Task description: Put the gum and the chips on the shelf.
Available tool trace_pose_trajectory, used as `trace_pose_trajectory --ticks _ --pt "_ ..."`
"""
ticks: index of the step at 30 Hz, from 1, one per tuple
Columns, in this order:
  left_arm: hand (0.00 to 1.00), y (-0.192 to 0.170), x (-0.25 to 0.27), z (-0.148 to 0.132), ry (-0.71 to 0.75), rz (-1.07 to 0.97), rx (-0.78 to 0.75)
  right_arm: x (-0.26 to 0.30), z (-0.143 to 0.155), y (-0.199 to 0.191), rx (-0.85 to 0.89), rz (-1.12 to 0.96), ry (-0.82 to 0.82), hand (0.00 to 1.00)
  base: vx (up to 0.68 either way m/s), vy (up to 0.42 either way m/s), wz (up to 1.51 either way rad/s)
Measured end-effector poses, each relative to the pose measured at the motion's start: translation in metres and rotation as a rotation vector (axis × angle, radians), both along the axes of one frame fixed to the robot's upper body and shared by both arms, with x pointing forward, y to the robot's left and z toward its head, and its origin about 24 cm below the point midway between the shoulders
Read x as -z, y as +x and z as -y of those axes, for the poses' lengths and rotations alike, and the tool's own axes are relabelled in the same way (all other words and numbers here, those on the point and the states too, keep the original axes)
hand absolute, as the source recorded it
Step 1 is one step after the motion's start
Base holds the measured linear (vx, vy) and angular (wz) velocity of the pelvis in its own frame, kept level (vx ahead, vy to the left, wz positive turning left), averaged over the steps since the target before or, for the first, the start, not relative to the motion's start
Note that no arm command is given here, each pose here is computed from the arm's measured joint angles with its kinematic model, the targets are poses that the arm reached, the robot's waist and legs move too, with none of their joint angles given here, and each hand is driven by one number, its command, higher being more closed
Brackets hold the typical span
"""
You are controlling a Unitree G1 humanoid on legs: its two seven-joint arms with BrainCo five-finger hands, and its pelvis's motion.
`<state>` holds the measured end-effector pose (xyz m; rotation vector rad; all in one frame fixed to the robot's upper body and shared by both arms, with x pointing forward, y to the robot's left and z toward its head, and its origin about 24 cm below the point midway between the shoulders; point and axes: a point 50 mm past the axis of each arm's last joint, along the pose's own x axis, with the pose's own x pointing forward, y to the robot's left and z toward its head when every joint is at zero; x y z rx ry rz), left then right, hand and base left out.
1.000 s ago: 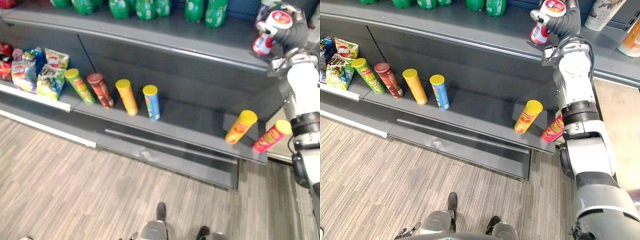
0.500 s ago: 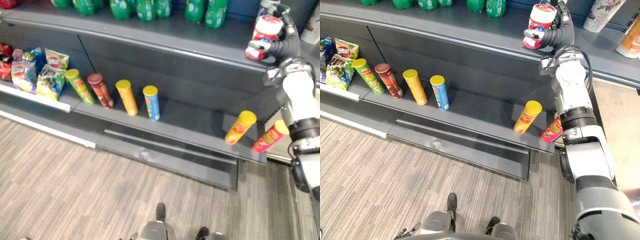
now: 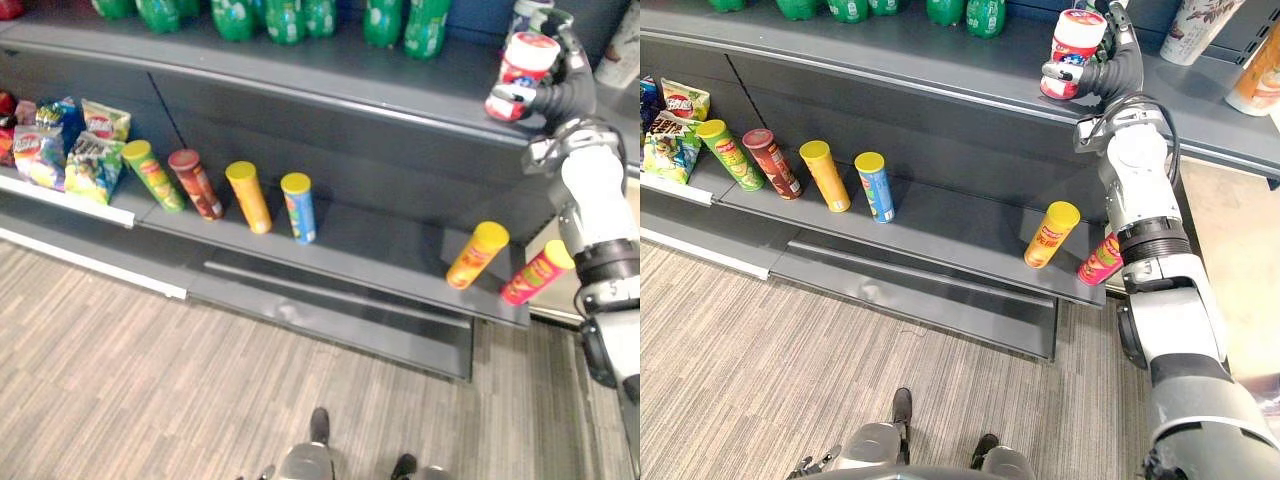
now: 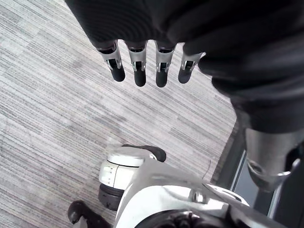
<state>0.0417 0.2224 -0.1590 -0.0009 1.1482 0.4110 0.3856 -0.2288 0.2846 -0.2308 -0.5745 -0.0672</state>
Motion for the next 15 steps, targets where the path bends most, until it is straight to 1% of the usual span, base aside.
trace_pose_trajectory --ticks 7,15 --pt "0.00 0.000 0.000 0.000 0.001 0.000 0.000 -0.001 -0.006 -0.002 -0.005 0.030 0.020 0.00 0.04 -0.018 -0.07" --pt "0.00 -0.001 0.000 -0.001 0.004 -0.002 0.002 -0.025 -0.021 -0.016 -0.063 0.163 0.031 0.00 0.04 -0.017 -0.04"
